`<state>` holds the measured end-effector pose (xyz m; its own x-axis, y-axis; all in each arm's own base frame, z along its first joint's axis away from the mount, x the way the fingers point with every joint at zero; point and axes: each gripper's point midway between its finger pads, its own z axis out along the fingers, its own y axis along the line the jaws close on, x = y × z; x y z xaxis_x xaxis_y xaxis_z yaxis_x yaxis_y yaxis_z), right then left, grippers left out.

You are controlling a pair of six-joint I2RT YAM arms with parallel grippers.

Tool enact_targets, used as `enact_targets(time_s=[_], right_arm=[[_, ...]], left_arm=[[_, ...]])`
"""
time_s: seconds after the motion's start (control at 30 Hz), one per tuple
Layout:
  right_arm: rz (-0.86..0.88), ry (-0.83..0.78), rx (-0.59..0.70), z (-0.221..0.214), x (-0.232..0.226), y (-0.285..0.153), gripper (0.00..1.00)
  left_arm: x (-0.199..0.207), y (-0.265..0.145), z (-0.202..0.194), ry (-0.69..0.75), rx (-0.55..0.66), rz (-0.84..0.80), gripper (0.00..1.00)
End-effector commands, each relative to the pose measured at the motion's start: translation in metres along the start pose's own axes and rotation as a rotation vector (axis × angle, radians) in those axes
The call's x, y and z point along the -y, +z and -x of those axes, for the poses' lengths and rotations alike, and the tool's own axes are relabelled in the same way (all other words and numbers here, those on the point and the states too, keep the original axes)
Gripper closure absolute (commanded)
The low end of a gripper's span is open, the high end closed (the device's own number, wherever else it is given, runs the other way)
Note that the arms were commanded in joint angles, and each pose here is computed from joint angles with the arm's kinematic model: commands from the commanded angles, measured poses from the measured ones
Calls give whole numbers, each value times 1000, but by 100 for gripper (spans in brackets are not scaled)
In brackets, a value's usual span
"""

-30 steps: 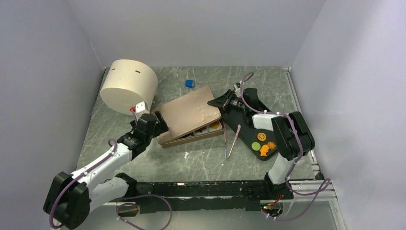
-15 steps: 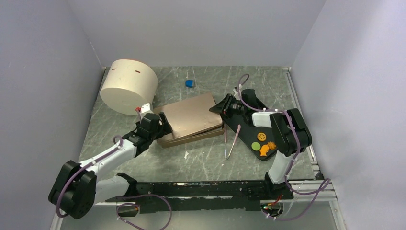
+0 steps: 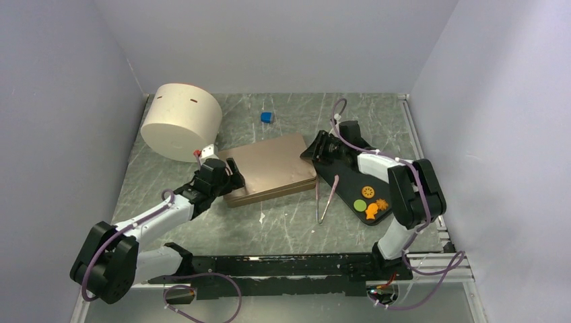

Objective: Pack the cookies

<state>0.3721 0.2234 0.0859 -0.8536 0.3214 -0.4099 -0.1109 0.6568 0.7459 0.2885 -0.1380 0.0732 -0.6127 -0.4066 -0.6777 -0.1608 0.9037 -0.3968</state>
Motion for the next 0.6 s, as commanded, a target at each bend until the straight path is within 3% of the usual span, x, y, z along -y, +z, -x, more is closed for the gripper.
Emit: enact_targets(time_s=[0.0,0.57], right_arm=[[-118,-119,89,23,9,-19,54],[-171,-168,52,2,17,-39,54]], left_arm=[[13,-1,15,12,31,-33,11],[18,0,18,51,16,-35,9]])
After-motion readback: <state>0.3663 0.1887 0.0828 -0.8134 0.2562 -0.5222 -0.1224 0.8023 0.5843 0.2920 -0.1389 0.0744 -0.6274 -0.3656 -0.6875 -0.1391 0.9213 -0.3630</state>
